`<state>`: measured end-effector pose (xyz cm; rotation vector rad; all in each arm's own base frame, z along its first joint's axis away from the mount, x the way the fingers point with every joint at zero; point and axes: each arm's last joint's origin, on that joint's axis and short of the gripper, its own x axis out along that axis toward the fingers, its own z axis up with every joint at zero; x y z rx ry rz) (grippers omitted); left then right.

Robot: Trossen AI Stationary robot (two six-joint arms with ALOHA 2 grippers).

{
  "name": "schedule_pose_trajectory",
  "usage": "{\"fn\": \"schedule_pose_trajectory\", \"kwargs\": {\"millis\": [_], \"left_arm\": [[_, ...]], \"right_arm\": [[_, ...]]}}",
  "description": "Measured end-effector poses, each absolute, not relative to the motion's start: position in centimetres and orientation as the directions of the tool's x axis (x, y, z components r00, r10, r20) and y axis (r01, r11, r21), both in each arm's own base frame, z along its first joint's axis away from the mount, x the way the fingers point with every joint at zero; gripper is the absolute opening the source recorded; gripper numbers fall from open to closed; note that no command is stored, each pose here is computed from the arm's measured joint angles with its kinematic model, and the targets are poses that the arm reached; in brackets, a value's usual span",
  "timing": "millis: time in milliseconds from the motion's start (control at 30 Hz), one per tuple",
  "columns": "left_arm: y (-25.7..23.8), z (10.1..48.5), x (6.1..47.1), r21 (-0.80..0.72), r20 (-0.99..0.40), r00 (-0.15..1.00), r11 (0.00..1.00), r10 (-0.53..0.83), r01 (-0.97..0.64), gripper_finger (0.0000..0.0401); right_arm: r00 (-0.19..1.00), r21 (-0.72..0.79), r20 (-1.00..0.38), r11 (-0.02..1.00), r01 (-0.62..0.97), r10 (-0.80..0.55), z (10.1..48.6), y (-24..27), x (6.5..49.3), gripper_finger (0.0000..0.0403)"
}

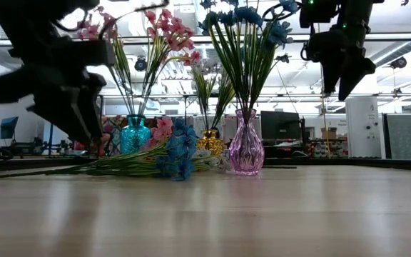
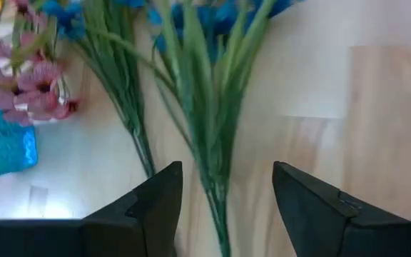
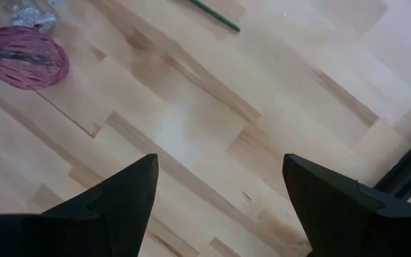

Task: Sort flowers into vase by color

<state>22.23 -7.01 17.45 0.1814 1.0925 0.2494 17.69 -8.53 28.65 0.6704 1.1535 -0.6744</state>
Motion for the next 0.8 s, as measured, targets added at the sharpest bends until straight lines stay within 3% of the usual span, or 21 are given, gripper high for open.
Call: {"fn": "schedule_pose_trajectory", "kwargs": {"millis": [433, 800], "left_arm": [[-5.9, 14.2, 20.9, 0.225, -0.865, 0.416, 0.958, 0.279, -0.176, 0.0193], [-5.8, 12.5, 20.4, 0.202, -0.869, 0.411, 0.955, 0.276, -0.215, 0.0118]], "right_arm": [[0.24, 0.115, -0.963, 0.625, 0.772, -0.119, 27.3, -8.5, 17.6, 0.0292], [0.247, 0.118, -0.961, 0.626, 0.771, -0.122, 27.2, -8.5, 17.7, 0.0292]]}}
